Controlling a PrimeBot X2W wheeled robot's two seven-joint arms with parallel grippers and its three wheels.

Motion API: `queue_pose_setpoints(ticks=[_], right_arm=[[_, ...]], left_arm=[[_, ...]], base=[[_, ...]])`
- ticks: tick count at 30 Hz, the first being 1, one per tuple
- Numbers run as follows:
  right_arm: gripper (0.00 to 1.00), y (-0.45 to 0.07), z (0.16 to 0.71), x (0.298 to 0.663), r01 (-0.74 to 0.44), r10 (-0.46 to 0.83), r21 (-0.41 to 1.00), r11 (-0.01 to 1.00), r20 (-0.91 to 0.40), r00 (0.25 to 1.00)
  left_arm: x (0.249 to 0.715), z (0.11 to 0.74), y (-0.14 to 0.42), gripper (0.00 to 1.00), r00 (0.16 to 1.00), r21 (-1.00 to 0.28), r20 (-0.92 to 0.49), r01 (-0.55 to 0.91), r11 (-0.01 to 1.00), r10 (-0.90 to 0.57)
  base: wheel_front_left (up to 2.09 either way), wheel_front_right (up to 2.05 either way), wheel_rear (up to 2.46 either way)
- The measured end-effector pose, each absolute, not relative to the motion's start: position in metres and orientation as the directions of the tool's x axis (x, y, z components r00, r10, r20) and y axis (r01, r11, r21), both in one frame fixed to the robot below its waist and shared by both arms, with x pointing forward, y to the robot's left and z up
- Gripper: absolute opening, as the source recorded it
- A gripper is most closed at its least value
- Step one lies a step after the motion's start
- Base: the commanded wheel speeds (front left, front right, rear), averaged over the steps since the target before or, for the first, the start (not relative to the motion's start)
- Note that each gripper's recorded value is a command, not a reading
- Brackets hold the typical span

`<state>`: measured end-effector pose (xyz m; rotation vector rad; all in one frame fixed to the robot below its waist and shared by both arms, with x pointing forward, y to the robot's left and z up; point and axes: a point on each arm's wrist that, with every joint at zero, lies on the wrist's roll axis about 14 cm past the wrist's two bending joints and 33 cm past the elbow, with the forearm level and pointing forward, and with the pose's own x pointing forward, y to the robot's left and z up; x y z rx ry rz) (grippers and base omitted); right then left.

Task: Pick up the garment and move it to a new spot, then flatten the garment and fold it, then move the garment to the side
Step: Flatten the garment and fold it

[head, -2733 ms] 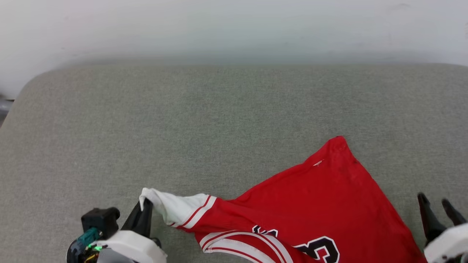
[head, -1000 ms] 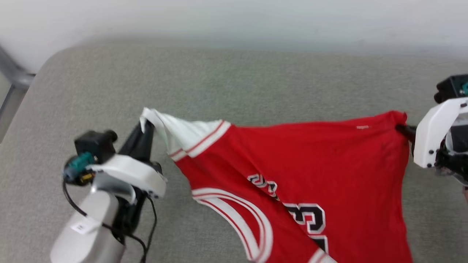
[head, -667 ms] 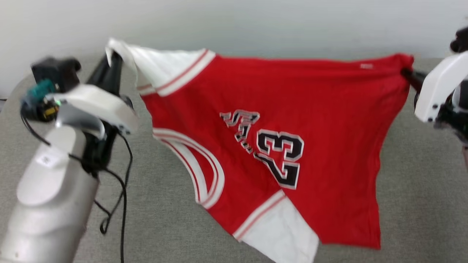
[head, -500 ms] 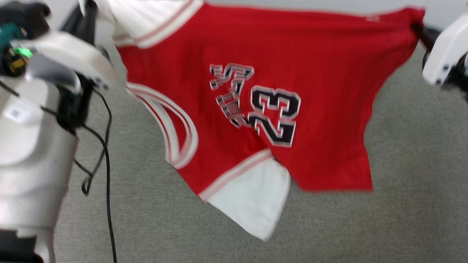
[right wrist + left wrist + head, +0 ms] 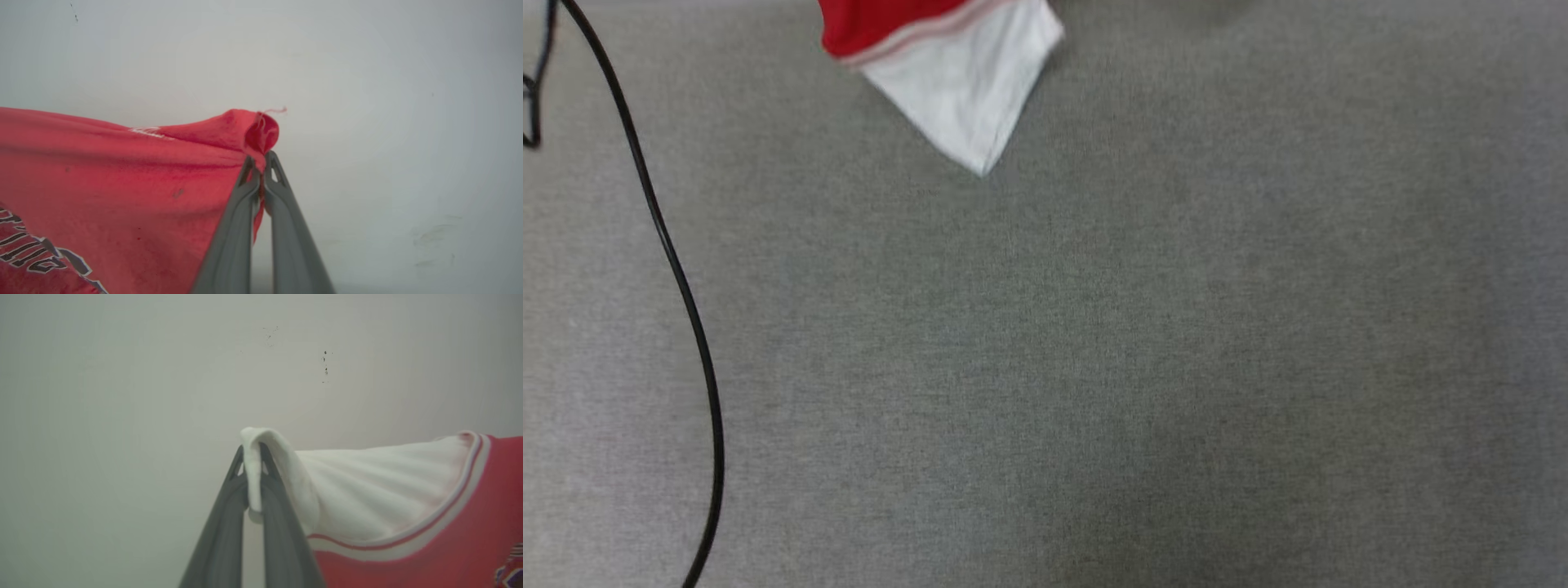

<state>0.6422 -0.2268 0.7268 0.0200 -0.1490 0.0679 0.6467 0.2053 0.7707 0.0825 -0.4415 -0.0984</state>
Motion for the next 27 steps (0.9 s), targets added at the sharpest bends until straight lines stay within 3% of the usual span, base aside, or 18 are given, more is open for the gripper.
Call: queue_pose_setpoints(ticks=[8,15,21,27], right_arm=[[0.0,-0.204,0.68,0.693,-0.098,0.095,0.029,0.995,0.096,0.991],[0.0,-0.183,0.579,0.717,-0.126,0.131,0.068,0.99,-0.081,0.988],[0.0,-0.169,0.518,0.703,-0.155,0.168,0.079,0.985,-0.194,0.967],[0.0,-0.171,0.458,0.654,-0.163,0.186,0.101,0.981,-0.295,0.937]], left_arm=[[0.693,0.724,0.207,0.0,0.921,0.067,0.376,0.08,0.995,-0.099],[0.712,0.619,0.213,0.0,0.977,-0.01,0.198,0.087,0.996,-0.083],[0.698,0.54,0.224,0.0,0.997,-0.076,0.027,0.07,0.995,-0.069],[0.65,0.463,0.225,0.0,0.989,-0.156,-0.134,0.046,0.987,-0.068]], base=[[0.0,0.0,0.0],[0.0,0.0,0.0],[0.0,0.0,0.0],[0.0,0.0,0.0]])
